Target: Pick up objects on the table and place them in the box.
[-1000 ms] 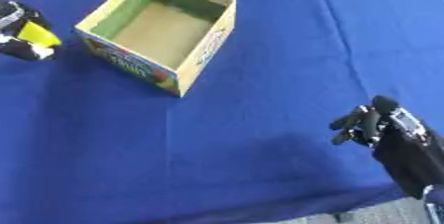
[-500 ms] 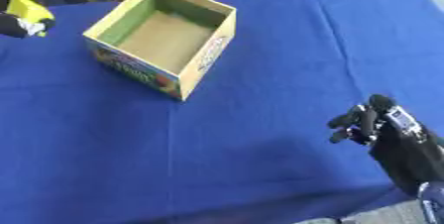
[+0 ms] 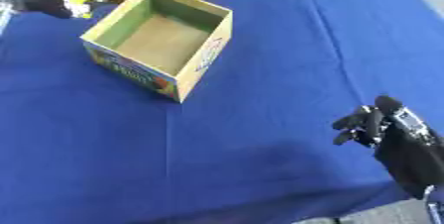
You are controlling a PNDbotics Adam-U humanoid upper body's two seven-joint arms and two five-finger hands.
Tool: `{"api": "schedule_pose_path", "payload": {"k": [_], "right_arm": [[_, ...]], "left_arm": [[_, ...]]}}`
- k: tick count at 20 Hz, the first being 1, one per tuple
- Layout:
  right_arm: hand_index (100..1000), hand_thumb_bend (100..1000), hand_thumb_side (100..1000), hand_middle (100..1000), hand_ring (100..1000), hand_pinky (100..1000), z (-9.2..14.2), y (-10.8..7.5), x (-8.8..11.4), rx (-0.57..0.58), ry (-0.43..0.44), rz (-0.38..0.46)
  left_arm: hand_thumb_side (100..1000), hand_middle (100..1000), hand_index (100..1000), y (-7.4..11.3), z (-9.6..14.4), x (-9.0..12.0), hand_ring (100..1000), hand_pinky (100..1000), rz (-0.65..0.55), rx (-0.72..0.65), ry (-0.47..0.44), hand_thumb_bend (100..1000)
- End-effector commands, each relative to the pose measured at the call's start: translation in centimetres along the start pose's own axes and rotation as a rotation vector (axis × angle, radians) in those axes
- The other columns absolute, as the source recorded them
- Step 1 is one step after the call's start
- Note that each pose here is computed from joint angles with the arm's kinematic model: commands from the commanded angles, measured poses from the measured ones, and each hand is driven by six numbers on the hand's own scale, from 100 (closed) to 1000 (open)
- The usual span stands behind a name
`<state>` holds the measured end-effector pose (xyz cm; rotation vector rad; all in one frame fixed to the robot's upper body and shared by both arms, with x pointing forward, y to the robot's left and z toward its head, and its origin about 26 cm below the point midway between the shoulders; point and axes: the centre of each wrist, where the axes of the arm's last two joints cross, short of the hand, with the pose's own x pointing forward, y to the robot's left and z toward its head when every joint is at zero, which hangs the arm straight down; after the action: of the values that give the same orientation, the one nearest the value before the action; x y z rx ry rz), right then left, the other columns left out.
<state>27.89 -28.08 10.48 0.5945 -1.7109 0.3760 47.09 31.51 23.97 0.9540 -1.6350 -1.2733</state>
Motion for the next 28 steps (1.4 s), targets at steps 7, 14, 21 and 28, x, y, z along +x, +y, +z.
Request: {"api": "schedule_pose_path", "payload": {"k": [7,14,21,28], "right_arm": [[386,100,666,475,649,558,-0.4,-0.1,0.8,0.026,-0.002,0.016],[386,100,666,475,648,557,-0.8,0.2,0.8,0.039,-0.005,0.016],[387,100,666,475,648,557,-0.8,0.2,0.7,0.034,-0.005,0.012],[388,100,667,475,647,556,-0.5,0.0,0.6,0.016,-0.004,0.003]], "left_arm": [[290,407,674,-1.7,-1.3,0.9,511,555,-0.054,0.056,0.011,348],[370,469,728,-7.1,-2.3,3.6,567,598,0.003,0.052,-0.033,412],[752,689,834,-9.4,-2.2,4.4,763,709,0.026,0.017,-0.073,695],[892,787,865,-8.9,-1.6,5.4,894,832,0.118,0.151,-0.133,887]]}}
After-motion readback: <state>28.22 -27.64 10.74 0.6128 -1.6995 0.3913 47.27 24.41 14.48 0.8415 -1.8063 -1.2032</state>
